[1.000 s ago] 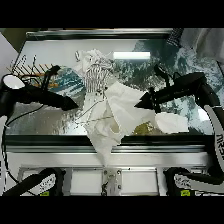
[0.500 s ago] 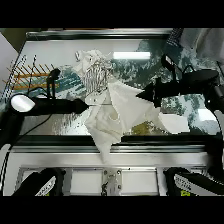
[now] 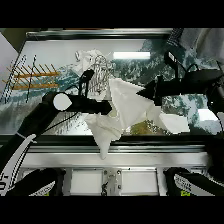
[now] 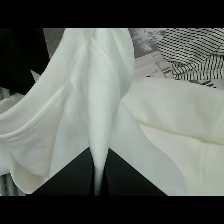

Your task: Fold the clothes and pants, and hang the long-sleeved shirts on hangers.

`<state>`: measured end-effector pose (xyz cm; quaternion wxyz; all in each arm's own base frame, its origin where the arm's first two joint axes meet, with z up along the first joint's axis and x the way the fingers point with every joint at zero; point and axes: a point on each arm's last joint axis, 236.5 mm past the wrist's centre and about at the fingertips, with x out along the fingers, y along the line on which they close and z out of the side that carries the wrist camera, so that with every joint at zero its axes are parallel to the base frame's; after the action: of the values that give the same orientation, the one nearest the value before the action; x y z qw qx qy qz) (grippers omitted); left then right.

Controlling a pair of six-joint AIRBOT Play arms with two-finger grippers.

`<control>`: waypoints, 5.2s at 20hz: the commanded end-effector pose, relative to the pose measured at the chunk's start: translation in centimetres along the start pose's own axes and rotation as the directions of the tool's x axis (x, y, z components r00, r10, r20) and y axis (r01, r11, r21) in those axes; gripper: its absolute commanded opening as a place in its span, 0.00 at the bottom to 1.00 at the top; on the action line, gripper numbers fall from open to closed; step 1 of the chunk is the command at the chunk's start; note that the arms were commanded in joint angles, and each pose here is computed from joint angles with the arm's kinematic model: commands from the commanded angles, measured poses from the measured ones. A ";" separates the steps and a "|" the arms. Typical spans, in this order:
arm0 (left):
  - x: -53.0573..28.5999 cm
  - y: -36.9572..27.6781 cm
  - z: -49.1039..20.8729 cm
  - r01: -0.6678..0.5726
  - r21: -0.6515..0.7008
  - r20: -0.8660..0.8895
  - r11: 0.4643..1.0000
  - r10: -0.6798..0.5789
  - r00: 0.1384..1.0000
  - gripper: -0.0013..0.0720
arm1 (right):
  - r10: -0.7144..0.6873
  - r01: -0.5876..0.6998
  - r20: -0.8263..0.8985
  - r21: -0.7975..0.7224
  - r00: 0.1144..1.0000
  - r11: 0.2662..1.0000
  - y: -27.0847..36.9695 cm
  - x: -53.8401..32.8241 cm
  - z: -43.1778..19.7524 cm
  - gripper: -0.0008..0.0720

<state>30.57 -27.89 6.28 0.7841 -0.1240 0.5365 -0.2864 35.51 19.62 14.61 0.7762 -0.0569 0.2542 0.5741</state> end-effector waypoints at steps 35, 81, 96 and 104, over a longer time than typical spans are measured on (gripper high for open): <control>-4.0 14.4 -0.6 -0.263 -0.214 -0.010 0.941 0.267 0.964 0.03 | -0.055 0.046 0.099 0.092 0.994 0.995 1.7 -1.5 4.1 0.03; -20.7 4.0 11.3 -0.211 0.124 0.324 0.970 0.161 0.932 0.03 | 0.059 -0.066 0.099 0.075 0.993 0.995 6.3 2.9 3.0 0.03; -20.9 4.1 12.9 -0.237 0.166 0.186 0.957 0.206 0.961 0.80 | 0.044 -0.040 0.297 -0.017 0.954 0.999 10.3 -0.9 10.2 0.03; -30.1 3.5 13.7 -0.314 0.093 0.453 0.945 0.241 0.858 0.76 | -0.047 0.047 0.328 0.007 0.943 0.999 8.1 -1.2 10.9 0.03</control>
<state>37.33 -10.80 31.07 0.9098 -0.0318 0.3626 -0.1994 29.99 25.93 25.93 0.8028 0.0324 0.1285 0.5813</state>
